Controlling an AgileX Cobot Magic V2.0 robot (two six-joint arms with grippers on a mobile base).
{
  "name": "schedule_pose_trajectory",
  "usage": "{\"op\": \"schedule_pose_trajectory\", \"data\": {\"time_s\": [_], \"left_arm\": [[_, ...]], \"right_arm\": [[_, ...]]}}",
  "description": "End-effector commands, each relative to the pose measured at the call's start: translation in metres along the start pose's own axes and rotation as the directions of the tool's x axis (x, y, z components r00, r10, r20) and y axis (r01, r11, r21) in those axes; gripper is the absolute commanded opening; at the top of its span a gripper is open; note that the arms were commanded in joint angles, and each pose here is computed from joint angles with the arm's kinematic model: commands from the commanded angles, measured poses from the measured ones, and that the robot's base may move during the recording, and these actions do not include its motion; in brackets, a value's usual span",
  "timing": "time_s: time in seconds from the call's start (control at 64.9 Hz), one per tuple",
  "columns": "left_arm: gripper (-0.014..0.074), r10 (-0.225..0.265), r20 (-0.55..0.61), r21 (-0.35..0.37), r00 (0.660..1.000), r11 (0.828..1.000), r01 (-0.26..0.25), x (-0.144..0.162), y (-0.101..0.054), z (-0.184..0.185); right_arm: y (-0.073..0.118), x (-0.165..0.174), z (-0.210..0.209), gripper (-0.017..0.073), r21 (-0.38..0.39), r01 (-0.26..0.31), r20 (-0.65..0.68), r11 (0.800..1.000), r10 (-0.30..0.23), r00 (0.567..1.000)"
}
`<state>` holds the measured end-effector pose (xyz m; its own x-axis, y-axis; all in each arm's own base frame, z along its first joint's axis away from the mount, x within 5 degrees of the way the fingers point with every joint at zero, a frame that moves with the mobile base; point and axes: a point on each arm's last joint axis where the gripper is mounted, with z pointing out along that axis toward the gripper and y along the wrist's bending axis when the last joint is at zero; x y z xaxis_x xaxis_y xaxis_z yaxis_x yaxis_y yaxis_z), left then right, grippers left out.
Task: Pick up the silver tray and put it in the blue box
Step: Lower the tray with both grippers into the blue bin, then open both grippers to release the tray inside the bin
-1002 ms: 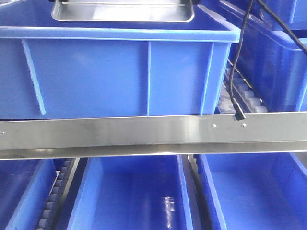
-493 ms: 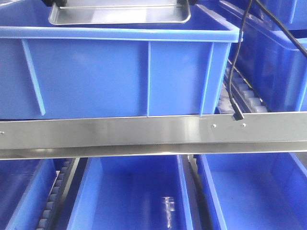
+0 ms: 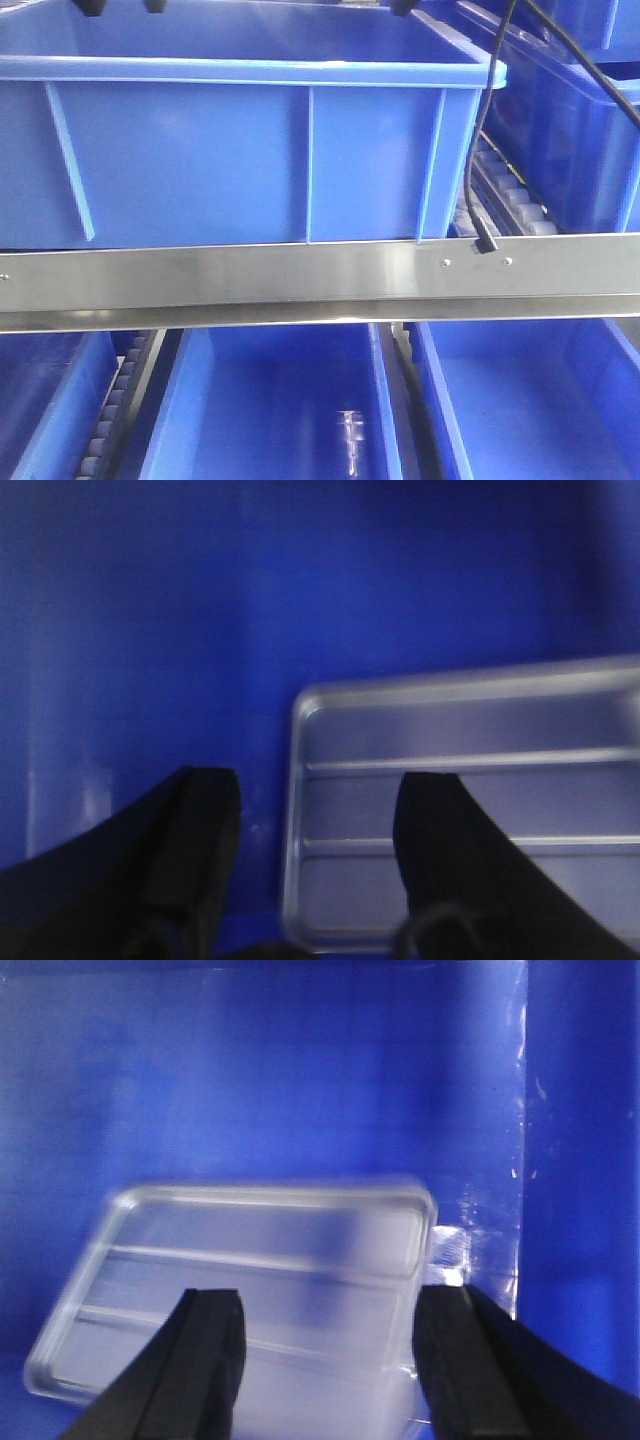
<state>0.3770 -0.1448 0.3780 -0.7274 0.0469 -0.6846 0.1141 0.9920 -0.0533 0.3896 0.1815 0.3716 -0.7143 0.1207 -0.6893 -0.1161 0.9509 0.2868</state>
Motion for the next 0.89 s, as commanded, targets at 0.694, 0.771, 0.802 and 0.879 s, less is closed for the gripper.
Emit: {"op": "schedule_pose_trajectory", "data": {"time_s": [0.694, 0.771, 0.802, 0.879], "left_arm": [[-0.0006, -0.130, 0.041, 0.112, 0.991, 0.986, 0.124, -0.009, 0.010, -0.045], [-0.0006, -0.134, 0.088, 0.147, 0.987, 0.982, 0.120, -0.007, 0.007, -0.054], [-0.0006, -0.134, 0.108, 0.159, 0.985, 0.981, 0.115, -0.005, 0.006, -0.061], [-0.0006, -0.125, 0.147, 0.188, 0.981, 0.977, 0.096, 0.001, 0.001, -0.071]], "right_arm": [[0.010, -0.020, -0.048, 0.0052, -0.059, 0.077, 0.151, 0.995, -0.067, 0.986], [0.018, -0.017, -0.059, 0.0052, -0.074, 0.162, 0.183, 0.984, -0.146, 0.972], [0.021, -0.016, -0.063, 0.0052, -0.082, 0.189, 0.200, 0.979, -0.170, 0.965], [0.029, -0.012, -0.075, 0.0052, -0.100, 0.264, 0.259, 0.959, -0.231, 0.938]]}}
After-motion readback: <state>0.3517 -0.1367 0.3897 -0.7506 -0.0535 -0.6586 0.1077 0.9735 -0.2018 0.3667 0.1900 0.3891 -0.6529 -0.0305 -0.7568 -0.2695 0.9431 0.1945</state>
